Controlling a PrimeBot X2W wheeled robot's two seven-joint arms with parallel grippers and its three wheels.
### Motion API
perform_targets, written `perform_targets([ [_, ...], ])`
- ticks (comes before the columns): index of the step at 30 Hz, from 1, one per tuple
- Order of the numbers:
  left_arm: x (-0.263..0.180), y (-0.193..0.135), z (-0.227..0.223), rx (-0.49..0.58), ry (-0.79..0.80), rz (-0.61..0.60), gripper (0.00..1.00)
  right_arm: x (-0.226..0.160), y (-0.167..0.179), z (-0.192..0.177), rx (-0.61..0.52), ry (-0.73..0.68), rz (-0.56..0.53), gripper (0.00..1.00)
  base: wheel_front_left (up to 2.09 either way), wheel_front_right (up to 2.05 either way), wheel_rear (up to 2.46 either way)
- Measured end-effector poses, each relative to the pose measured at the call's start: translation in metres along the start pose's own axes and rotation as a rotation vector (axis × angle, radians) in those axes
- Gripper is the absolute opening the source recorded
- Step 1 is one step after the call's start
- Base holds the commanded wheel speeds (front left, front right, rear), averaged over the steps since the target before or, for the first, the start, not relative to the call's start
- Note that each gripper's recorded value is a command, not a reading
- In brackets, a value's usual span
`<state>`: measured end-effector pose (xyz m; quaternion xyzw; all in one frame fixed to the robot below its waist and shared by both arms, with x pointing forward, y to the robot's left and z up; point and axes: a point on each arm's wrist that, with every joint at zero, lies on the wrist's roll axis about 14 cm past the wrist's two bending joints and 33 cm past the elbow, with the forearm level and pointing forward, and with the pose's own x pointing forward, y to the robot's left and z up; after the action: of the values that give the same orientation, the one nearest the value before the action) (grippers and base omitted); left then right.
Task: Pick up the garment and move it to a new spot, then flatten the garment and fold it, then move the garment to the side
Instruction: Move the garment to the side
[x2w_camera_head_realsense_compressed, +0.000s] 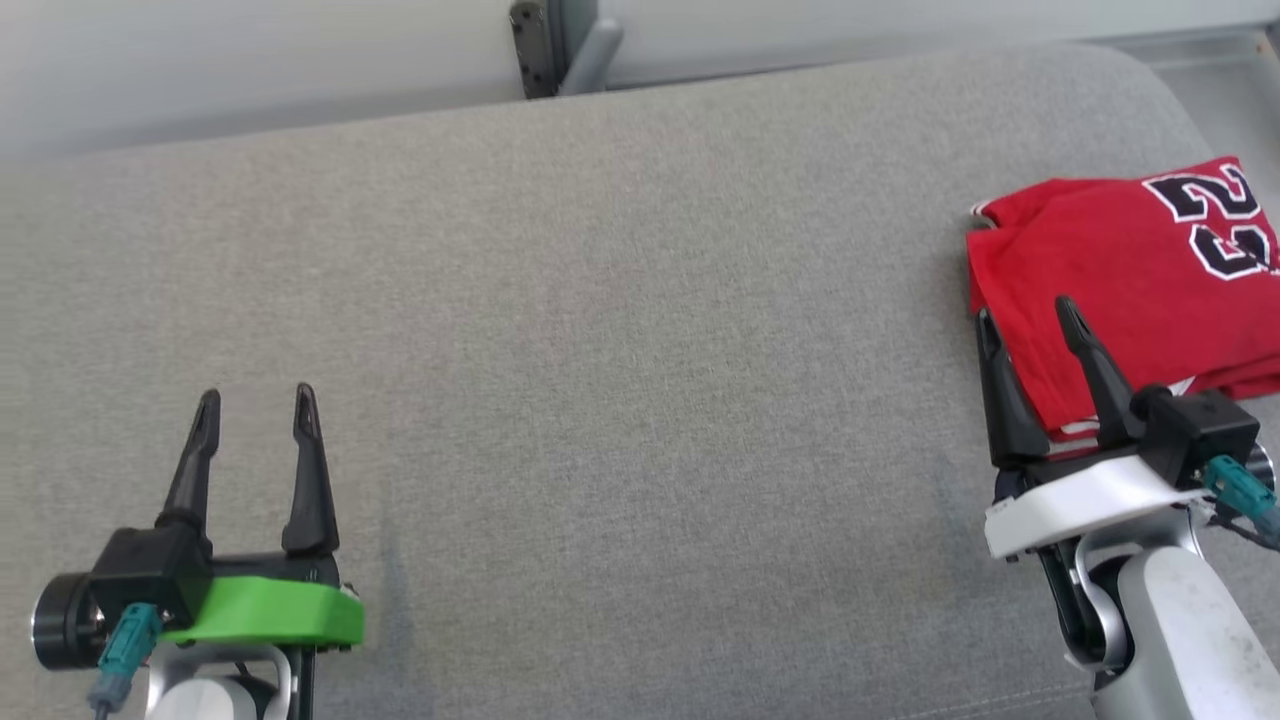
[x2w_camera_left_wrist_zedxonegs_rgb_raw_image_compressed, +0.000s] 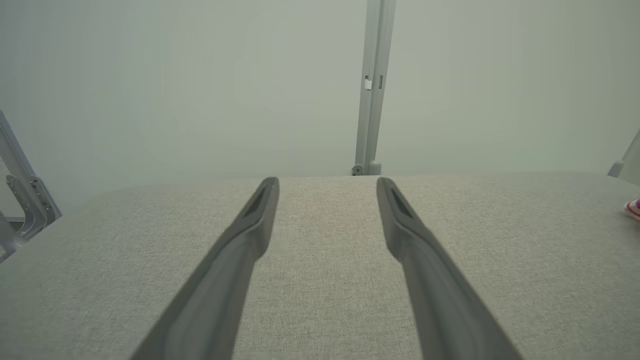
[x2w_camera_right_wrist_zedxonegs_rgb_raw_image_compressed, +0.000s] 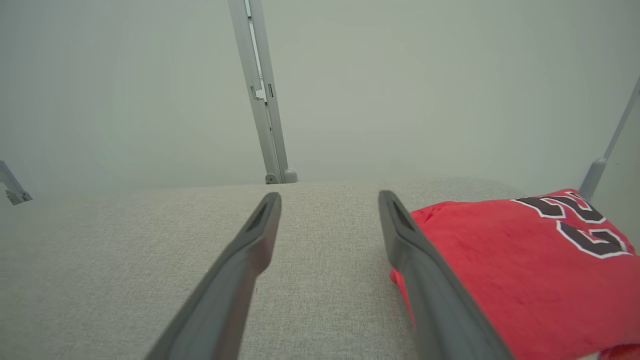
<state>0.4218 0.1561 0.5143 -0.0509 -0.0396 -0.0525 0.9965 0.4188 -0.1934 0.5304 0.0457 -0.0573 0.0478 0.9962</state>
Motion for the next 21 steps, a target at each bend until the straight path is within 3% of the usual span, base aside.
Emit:
perform_targets([
  [12, -0.047, 0.009, 0.014, 0.010, 0.007, 0.027, 1.00, -0.044, 0.011, 0.021, 0.004, -0.016, 0.000, 1.00, 0.00, 0.00, 0.00],
  [21, -0.056, 0.006, 0.022, 0.016, -0.001, 0.012, 1.00, -0.062, 0.010, 0.031, 0.000, -0.029, -0.016, 1.00, 0.00, 0.00, 0.00],
])
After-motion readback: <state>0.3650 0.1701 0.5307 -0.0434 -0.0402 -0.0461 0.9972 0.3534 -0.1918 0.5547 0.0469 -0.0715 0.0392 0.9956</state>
